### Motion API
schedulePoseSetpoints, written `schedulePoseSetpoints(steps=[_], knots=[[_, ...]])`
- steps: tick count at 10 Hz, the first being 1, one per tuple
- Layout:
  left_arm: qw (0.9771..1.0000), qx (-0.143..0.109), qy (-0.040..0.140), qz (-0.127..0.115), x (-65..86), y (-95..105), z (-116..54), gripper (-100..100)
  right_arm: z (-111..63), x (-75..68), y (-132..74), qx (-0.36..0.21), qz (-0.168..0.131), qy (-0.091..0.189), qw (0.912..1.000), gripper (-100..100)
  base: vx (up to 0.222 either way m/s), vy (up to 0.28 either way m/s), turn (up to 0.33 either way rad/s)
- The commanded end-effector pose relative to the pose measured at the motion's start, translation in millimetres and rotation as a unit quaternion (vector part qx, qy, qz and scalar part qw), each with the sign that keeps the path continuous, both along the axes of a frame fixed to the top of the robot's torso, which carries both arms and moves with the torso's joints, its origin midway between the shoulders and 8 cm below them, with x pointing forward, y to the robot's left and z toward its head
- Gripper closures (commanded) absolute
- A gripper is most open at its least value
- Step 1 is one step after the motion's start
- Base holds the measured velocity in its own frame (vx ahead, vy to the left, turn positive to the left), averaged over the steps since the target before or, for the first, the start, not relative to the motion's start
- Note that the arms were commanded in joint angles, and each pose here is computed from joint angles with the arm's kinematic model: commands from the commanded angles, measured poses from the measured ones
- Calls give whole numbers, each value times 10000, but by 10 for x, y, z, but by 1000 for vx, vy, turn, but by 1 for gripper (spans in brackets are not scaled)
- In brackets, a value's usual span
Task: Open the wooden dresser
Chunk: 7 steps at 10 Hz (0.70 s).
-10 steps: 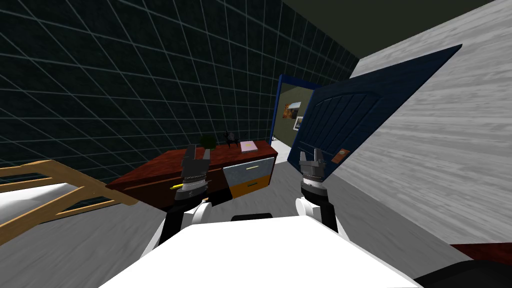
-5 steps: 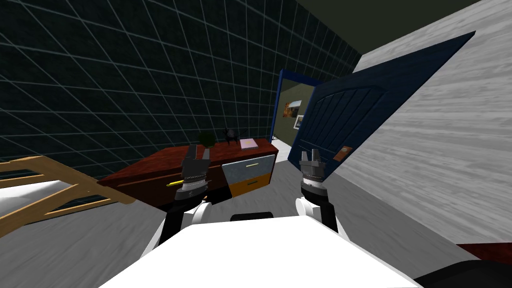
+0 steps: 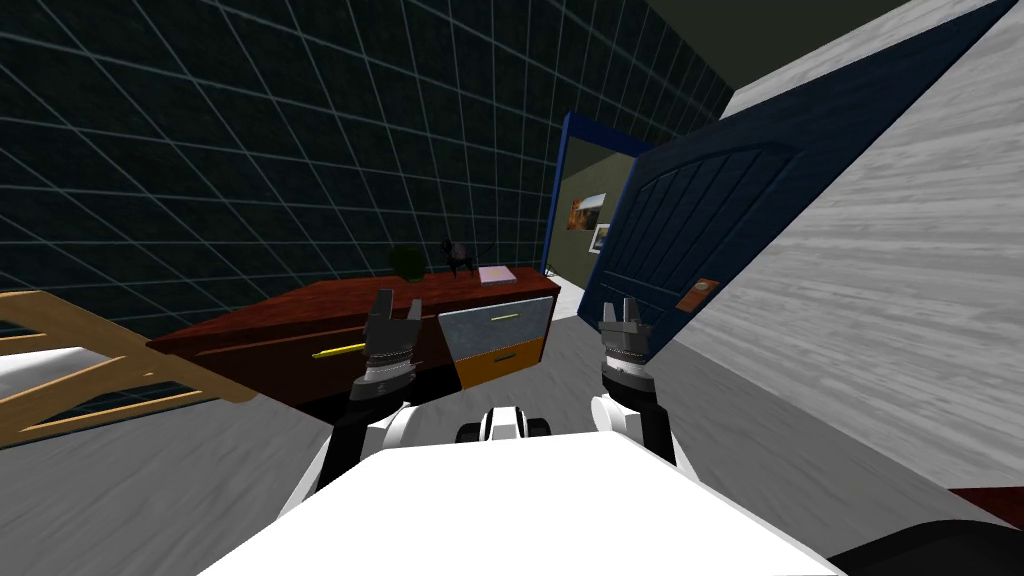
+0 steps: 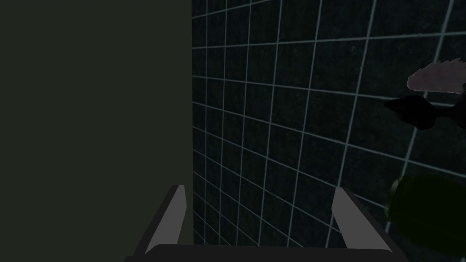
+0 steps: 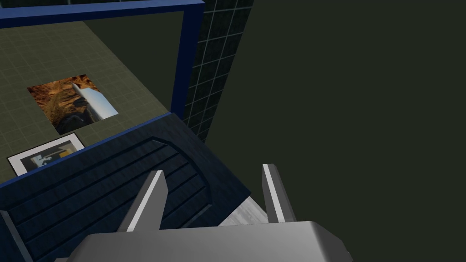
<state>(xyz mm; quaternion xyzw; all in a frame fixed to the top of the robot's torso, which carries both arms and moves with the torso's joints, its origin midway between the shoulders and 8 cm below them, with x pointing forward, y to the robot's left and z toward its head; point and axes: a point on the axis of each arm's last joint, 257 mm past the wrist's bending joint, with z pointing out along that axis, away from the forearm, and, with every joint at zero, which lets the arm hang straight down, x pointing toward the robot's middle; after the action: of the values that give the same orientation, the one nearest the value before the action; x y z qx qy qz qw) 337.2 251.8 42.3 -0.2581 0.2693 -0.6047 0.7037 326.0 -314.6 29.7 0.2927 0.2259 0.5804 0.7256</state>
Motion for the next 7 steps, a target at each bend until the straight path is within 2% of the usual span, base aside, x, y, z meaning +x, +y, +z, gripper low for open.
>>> schedulePoseSetpoints(steps=[1,4,7], knots=[[9995,242,162,-113,66,-48,-120,-100,-1,0,0,0,0,1,10000,0,33,-42,9],[9980,426,438,-177,181,-44,-361,-100,-1,0,0,1,0,1,10000,0,42,-56,12],[9957,503,756,-174,306,11,-657,-100,-1,0,0,1,0,1,10000,0,57,-76,17]])
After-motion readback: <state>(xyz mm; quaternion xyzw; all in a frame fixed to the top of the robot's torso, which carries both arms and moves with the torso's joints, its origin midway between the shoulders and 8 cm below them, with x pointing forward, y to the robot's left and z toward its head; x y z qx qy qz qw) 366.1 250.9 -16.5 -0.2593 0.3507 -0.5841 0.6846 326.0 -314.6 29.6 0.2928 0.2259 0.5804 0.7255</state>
